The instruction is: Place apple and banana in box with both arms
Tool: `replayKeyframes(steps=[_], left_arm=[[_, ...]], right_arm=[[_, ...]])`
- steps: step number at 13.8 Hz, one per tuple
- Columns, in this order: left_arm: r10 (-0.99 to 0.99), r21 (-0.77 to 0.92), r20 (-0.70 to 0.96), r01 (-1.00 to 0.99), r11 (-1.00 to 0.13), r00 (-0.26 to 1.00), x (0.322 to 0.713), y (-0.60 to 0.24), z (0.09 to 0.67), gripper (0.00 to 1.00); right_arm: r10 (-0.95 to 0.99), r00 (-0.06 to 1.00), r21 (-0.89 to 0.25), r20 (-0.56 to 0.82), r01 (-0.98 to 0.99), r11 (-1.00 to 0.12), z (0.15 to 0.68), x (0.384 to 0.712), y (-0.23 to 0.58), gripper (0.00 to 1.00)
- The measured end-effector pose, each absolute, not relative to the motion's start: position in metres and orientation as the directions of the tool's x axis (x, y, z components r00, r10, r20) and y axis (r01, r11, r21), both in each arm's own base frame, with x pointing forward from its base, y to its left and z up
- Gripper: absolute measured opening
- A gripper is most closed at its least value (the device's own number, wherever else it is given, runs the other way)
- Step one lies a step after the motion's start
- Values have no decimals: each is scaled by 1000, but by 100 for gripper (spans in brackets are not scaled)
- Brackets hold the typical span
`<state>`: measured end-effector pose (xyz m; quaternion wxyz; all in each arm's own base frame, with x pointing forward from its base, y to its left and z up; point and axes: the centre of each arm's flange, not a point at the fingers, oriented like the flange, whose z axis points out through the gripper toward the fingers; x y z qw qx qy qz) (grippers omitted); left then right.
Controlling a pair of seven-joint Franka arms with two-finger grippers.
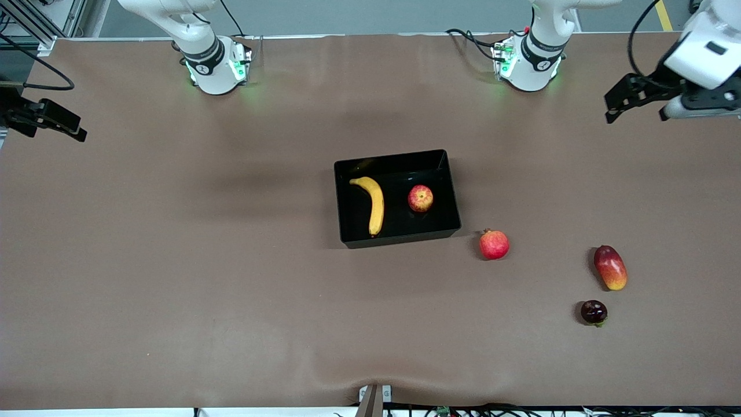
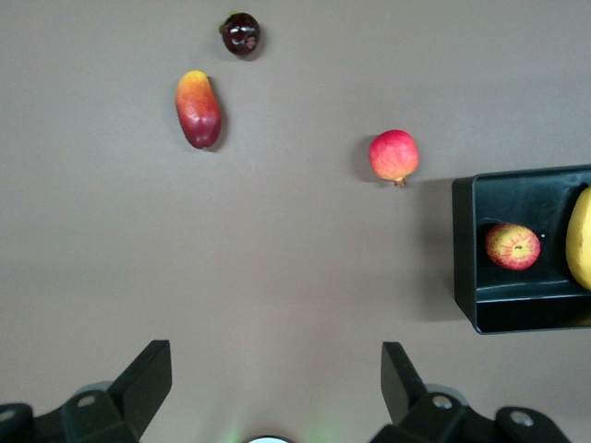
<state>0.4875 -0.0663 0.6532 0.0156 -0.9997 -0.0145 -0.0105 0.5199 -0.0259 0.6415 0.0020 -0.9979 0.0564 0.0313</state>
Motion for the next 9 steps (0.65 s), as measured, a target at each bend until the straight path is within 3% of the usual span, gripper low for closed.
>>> replayKeyframes(steps=[9], left_arm=[[40, -30, -1, 40, -999, 999, 499, -61, 653, 100]], right_arm=[[-112, 992, 0, -62, -113, -994, 642, 520, -26, 100]])
